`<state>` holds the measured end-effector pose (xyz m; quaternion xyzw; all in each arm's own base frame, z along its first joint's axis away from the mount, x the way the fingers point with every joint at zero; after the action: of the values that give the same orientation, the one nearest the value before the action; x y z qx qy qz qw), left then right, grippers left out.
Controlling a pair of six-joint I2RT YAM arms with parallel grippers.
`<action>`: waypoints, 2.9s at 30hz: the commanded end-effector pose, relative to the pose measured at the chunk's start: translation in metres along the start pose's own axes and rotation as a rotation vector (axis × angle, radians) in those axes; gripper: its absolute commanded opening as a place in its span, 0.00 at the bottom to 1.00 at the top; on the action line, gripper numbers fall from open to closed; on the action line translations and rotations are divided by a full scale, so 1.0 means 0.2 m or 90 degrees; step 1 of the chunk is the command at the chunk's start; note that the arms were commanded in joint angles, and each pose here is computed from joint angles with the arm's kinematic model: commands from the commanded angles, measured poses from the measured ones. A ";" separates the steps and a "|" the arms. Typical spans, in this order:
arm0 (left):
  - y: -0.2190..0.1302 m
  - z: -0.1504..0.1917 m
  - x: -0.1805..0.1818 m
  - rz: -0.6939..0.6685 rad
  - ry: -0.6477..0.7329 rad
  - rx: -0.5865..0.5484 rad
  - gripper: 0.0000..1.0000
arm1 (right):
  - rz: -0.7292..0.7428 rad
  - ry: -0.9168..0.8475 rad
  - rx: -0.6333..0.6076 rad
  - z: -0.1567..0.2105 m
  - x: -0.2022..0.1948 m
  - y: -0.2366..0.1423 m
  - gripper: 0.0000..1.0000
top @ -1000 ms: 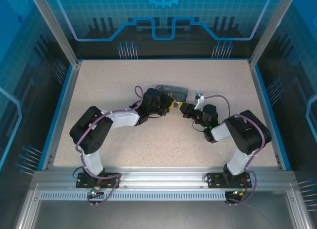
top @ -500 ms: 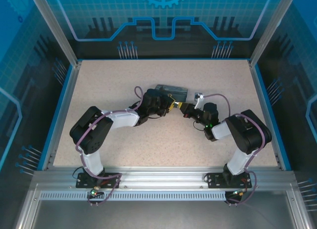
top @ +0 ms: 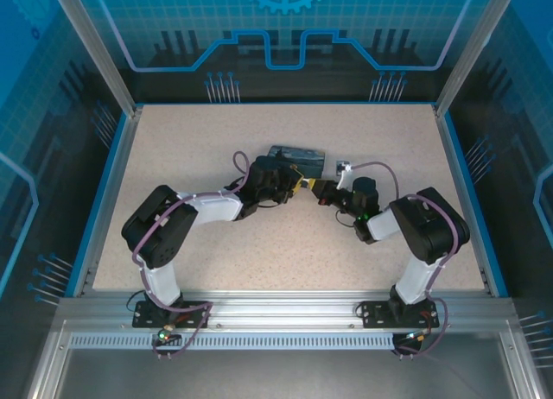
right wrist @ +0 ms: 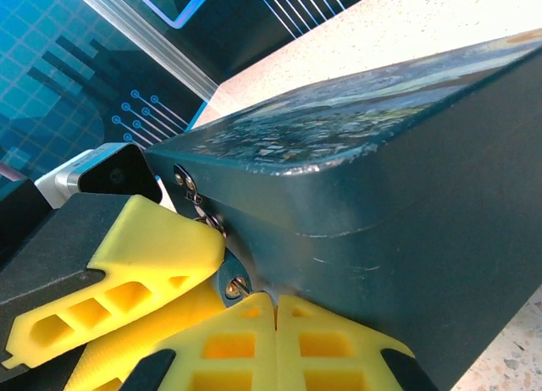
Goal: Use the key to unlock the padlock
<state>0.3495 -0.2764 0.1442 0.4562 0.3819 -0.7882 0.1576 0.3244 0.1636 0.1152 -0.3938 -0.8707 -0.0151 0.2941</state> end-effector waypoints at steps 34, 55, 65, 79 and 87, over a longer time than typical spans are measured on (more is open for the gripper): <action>-0.04 0.17 -0.14 0.077 0.034 0.104 0.18 | -0.073 0.008 0.094 0.07 0.10 0.21 0.00; -0.04 0.15 -0.05 0.070 0.026 0.103 0.17 | -0.057 0.303 0.193 0.14 0.04 0.27 0.00; -0.03 0.13 0.03 0.054 0.020 0.099 0.17 | -0.035 0.404 0.209 0.17 0.01 0.26 0.00; -0.03 0.11 0.10 0.037 0.015 0.095 0.17 | -0.020 0.504 0.211 0.18 -0.02 0.25 0.00; -0.04 0.10 0.12 0.028 0.021 0.090 0.17 | -0.020 0.567 0.201 0.19 -0.03 0.26 0.00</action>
<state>0.3390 -0.2482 0.1065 0.4269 0.4259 -0.7786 0.1734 0.3421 0.2036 0.0796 -0.2800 -0.6866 -0.0454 0.6694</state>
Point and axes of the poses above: each hand's point on the last joint's axis, 136 mm out from that joint toward the fingers, its own y axis out along the fingers, its own x axis along the line the jaws close on, z = x × y, the point moved 7 cm from there along -y, back along the fingers, and after that the axes turned 11 degrees about -y, right-handed, at the moved point
